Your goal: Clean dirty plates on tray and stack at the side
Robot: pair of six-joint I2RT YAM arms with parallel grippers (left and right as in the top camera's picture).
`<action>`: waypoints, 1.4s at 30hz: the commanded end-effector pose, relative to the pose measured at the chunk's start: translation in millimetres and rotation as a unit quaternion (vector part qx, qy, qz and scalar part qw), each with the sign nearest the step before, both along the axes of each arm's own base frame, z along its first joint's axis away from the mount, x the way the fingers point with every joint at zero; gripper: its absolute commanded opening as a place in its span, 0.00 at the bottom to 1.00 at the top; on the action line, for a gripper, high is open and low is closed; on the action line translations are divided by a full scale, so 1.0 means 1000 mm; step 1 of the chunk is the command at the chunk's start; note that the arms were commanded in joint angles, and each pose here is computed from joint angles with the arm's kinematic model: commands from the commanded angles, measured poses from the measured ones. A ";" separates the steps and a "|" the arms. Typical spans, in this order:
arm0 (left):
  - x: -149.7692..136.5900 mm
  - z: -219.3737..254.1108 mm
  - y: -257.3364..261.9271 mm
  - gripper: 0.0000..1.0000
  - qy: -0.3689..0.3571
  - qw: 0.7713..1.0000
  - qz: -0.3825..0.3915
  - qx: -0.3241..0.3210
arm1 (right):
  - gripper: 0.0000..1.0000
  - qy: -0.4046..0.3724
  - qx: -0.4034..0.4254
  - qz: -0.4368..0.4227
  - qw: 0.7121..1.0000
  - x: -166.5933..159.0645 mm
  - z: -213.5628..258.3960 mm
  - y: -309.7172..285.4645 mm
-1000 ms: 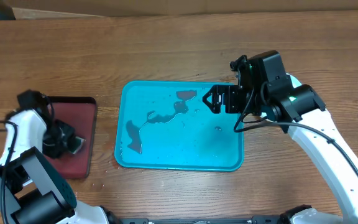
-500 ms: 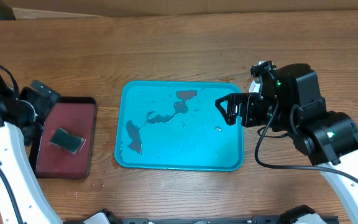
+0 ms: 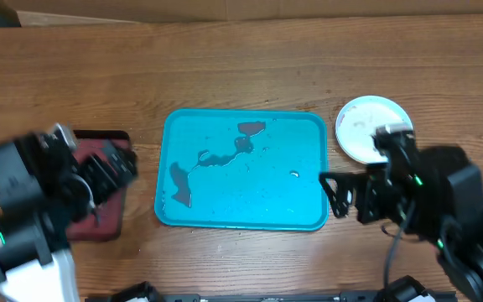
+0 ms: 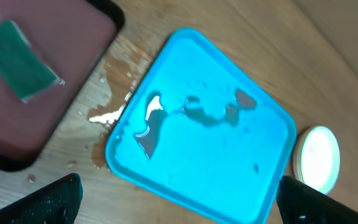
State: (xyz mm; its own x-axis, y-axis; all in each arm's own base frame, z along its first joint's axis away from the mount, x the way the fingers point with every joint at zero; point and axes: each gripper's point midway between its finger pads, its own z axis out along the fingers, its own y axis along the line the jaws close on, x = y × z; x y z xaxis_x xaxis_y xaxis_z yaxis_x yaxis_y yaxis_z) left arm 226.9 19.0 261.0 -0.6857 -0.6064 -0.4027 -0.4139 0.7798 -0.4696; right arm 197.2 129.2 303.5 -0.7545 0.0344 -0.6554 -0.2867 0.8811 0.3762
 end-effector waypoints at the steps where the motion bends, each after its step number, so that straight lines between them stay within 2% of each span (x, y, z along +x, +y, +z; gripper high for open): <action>1: -0.023 -0.009 -0.015 1.00 -0.032 0.999 -0.017 0.005 | 1.00 -0.030 -0.005 -0.007 1.000 -0.018 0.009 -0.013; 7: -0.055 -0.006 -0.026 1.00 -0.093 0.995 -0.017 0.028 | 1.00 -0.034 -0.028 -0.032 0.999 -0.044 -0.002 -0.040; 11: -0.064 0.000 -0.029 1.00 -0.117 0.992 -0.017 0.037 | 1.00 -0.028 -0.034 -0.039 0.998 -0.046 -0.022 -0.044; 14: -0.064 0.001 -0.029 1.00 -0.118 0.992 -0.017 0.037 | 1.00 -0.011 -0.038 -0.043 0.998 -0.045 -0.036 -0.043; 29: -0.065 0.000 -0.030 1.00 -0.118 0.992 -0.017 0.037 | 1.00 -0.022 -0.012 -0.052 0.998 -0.039 -0.027 -0.038; 35: -0.065 0.000 -0.030 1.00 -0.118 0.992 -0.017 0.037 | 1.00 0.012 0.016 -0.005 1.000 -0.055 -0.032 -0.023; 42: -0.065 0.000 -0.030 1.00 -0.118 0.992 -0.017 0.037 | 1.00 0.054 -0.005 -0.004 0.999 -0.069 -0.048 -0.029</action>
